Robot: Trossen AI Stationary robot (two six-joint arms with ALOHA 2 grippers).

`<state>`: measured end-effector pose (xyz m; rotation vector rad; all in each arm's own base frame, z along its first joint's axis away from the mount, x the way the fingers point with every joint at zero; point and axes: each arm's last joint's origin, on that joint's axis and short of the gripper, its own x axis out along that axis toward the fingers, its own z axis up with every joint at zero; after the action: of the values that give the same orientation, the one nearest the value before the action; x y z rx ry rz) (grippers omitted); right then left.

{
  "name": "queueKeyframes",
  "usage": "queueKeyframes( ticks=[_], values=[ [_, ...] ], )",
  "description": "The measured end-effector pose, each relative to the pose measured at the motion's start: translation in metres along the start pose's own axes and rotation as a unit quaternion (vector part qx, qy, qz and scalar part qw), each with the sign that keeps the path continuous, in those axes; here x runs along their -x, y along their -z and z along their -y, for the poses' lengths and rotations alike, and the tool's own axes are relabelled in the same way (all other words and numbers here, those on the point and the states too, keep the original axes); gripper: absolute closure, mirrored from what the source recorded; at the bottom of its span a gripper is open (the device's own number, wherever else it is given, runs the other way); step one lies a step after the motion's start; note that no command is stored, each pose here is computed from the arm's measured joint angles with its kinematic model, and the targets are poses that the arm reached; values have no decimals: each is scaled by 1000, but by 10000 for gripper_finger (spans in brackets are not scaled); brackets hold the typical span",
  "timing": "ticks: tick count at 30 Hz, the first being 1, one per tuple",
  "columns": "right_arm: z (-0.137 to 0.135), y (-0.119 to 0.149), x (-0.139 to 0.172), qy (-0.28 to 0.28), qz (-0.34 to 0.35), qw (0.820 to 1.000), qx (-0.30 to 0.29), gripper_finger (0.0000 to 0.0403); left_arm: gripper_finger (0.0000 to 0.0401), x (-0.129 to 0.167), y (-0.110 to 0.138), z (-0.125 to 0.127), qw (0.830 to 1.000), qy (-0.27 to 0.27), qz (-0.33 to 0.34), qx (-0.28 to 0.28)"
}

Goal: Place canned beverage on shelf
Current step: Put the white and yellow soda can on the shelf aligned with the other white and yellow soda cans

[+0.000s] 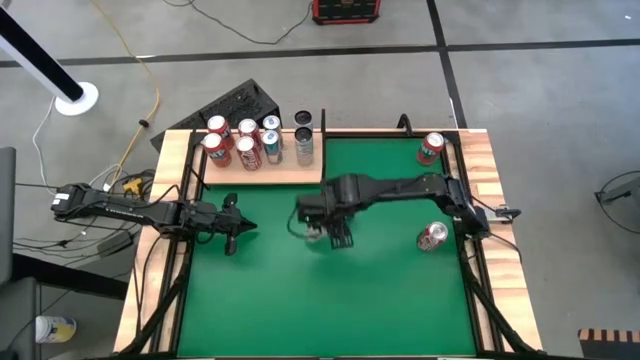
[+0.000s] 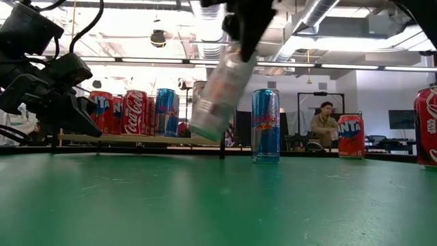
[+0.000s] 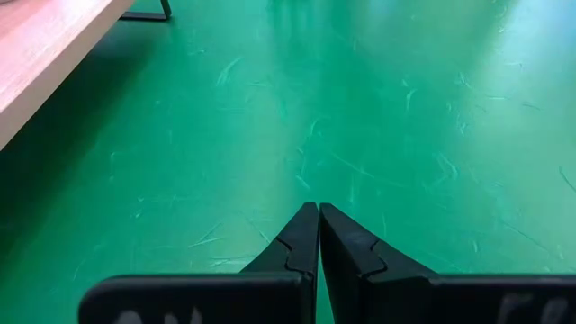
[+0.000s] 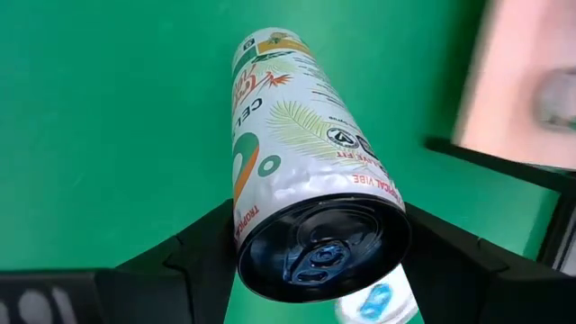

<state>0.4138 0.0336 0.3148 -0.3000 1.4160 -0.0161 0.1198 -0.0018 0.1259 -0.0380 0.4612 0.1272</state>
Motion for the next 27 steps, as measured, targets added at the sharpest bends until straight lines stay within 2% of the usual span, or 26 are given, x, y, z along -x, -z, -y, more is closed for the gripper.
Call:
queueKeyframes(
  ticks=[3, 8, 14, 17, 21, 24, 27],
  values=[
    [-18, 0, -3, -5, -28, 999, 27, 119, 401, 0, 0, 0, 1000, 0, 0, 0],
    [-36, -1, -8, -5, -32, 998, 48, 119, 401, 0, 0, 0, 1000, 0, 0, 0],
    [-37, 3, -18, -7, -56, 997, 52, 119, 401, 0, 0, 0, 1000, 0, 0, 0],
    [-33, 4, -21, -6, -64, 997, 30, 119, 401, 0, 0, 0, 1000, 0, 0, 0],
    [-28, 4, -23, -3, -66, 998, -20, 79, 401, 0, 0, 0, 1000, 0, 0, 0],
    [-28, 5, -22, 0, -67, 997, -26, 39, 401, 0, 0, 0, 1000, 0, 0, 0],
    [-30, 5, -22, 0, -66, 998, -23, 16, 401, 0, 0, 0, 1000, 0, 0, 0]
  ],
)
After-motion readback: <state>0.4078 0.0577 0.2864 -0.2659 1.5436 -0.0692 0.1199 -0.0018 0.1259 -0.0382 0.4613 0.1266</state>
